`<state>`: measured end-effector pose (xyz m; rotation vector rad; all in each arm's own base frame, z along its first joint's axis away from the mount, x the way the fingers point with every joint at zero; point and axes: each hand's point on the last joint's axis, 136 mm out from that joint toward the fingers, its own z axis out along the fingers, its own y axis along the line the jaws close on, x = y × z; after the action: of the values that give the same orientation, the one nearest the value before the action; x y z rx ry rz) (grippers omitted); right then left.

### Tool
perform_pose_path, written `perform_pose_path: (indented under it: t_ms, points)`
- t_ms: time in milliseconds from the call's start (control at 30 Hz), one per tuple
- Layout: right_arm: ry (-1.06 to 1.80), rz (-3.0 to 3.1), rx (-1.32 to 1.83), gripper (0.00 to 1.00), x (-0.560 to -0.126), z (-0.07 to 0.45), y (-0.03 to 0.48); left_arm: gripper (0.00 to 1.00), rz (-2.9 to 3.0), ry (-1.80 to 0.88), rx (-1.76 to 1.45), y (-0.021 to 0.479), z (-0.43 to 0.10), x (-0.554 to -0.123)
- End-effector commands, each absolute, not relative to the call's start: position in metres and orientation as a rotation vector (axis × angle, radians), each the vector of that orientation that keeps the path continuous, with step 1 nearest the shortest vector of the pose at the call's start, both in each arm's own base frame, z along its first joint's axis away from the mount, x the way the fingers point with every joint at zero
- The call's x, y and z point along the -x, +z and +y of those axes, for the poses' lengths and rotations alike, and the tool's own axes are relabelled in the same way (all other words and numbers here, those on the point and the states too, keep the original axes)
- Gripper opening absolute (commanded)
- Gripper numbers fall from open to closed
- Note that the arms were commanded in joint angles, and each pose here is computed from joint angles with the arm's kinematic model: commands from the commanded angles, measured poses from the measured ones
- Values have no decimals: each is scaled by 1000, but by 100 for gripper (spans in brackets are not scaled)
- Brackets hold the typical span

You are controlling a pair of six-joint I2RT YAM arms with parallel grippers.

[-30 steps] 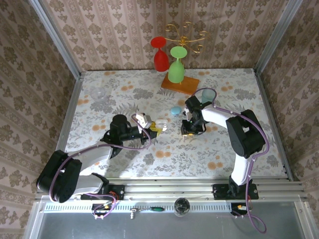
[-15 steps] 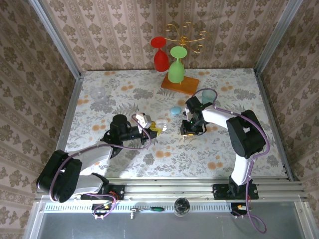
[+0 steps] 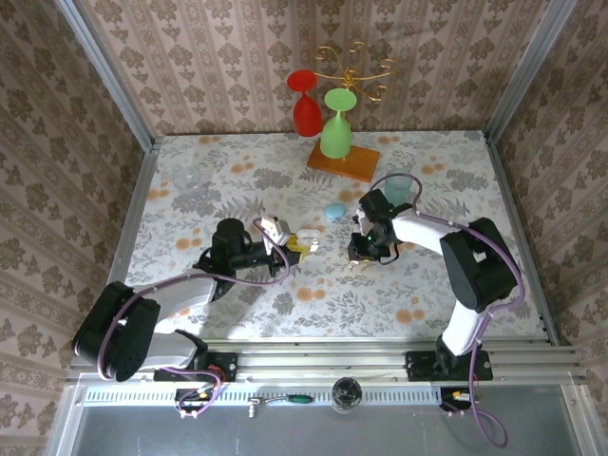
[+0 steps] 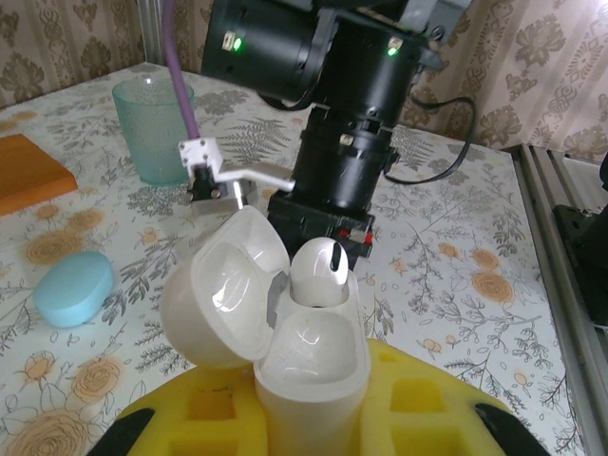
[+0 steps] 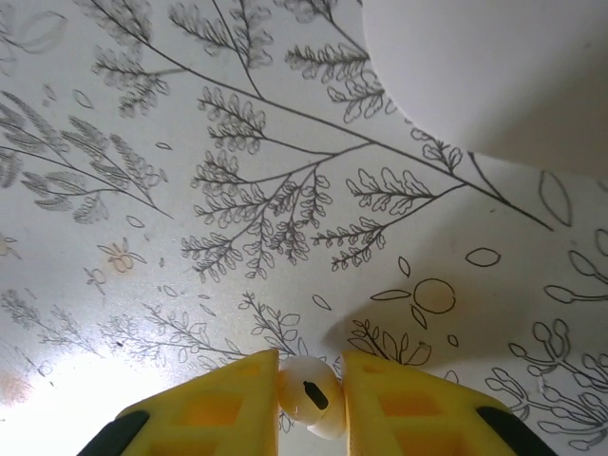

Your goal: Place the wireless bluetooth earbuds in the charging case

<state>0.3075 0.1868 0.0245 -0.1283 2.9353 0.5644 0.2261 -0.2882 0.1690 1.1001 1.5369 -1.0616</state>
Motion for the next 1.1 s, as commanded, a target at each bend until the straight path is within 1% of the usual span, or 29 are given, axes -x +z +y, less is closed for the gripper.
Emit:
perform_pose_path:
  t_ms: [0,200,267,300,467,633,867,1067]
  points:
    - [547,2763,140,23,-328,185,51,0,1510,-1081,-1112,175,-294,-226]
    - [549,2461,236,23,-343,184,103,0,1532,-1117,-1104,175,-300,-228]
    - [554,2353,253,22,-346,184,123,0,1540,-1136,-1097,175,-303,-229]
    - [567,2279,262,22,-346,185,143,0,1541,-1147,-1094,176,-305,-229]
    - [560,2073,328,21,-340,189,198,0,1555,-1207,-1050,180,-316,-233]
    - [536,1929,424,21,-328,200,244,0,1523,-1271,-972,194,-328,-237]
    - [555,1862,554,21,-314,228,265,0,1484,-1341,-966,201,-342,-235]
    - [569,1883,595,21,-311,241,255,0,1471,-1344,-963,206,-344,-237]
